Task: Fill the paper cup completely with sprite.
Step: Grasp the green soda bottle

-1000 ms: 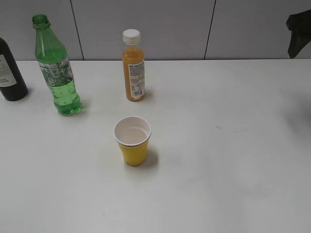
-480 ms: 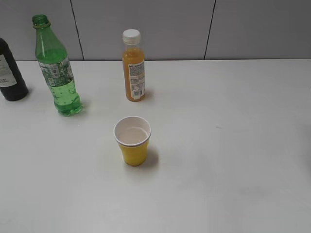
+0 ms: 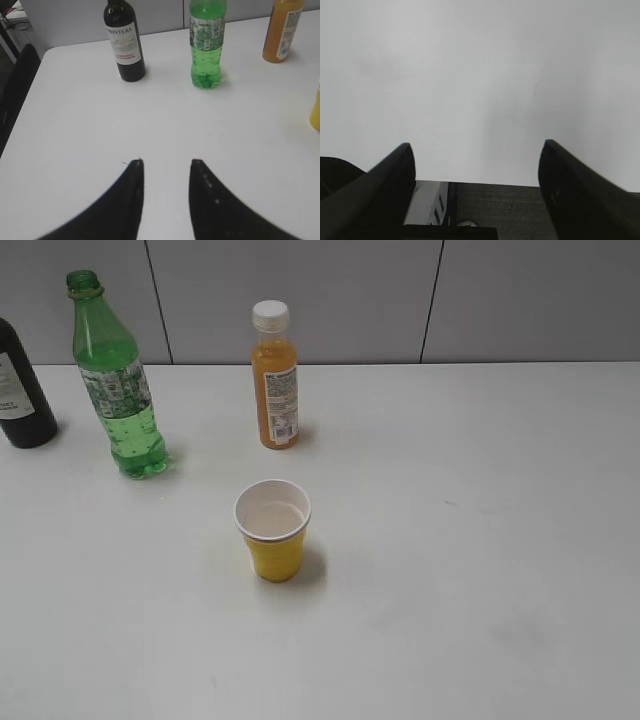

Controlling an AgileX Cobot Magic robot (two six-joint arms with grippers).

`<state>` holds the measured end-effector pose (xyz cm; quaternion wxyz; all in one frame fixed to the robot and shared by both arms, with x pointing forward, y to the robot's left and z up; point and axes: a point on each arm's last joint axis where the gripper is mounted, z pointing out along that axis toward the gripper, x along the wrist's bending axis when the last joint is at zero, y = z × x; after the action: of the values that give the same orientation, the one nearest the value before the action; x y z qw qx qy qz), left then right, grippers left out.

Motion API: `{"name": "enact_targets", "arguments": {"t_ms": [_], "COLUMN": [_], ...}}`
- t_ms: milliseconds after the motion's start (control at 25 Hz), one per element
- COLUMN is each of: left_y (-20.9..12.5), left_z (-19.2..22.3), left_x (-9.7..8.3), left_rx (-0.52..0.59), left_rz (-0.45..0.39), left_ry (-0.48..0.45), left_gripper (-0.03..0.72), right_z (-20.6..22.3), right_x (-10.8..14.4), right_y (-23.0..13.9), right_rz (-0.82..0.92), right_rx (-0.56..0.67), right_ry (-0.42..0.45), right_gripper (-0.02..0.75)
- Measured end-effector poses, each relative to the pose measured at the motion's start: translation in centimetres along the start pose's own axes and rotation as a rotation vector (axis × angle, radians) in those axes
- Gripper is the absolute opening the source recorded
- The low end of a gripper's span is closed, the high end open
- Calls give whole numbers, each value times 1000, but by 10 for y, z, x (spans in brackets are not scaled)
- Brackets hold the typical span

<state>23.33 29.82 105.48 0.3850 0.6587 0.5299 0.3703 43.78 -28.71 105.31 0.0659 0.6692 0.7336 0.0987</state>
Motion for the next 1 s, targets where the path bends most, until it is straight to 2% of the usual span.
{"name": "enact_targets", "arguments": {"t_ms": [120, 400, 680, 1000], "left_y": [0, 0, 0, 0], "left_z": [0, 0, 0, 0], "left_x": [0, 0, -1, -2], "left_rx": [0, 0, -2, -2], "left_rz": [0, 0, -9, -10], "left_ry": [0, -1, -15, -17], "left_gripper": [283, 412, 599, 622], "right_z": [-7, -9, -7, -23], "right_x": [2, 5, 7, 10], "right_y": [-25, -89, -139, -171], "right_rz": [-1, -7, -23, -63], "right_rx": [-73, -247, -473, -759], "right_ry": [-2, -10, -24, -51], "right_gripper": [589, 588, 587, 587]}}
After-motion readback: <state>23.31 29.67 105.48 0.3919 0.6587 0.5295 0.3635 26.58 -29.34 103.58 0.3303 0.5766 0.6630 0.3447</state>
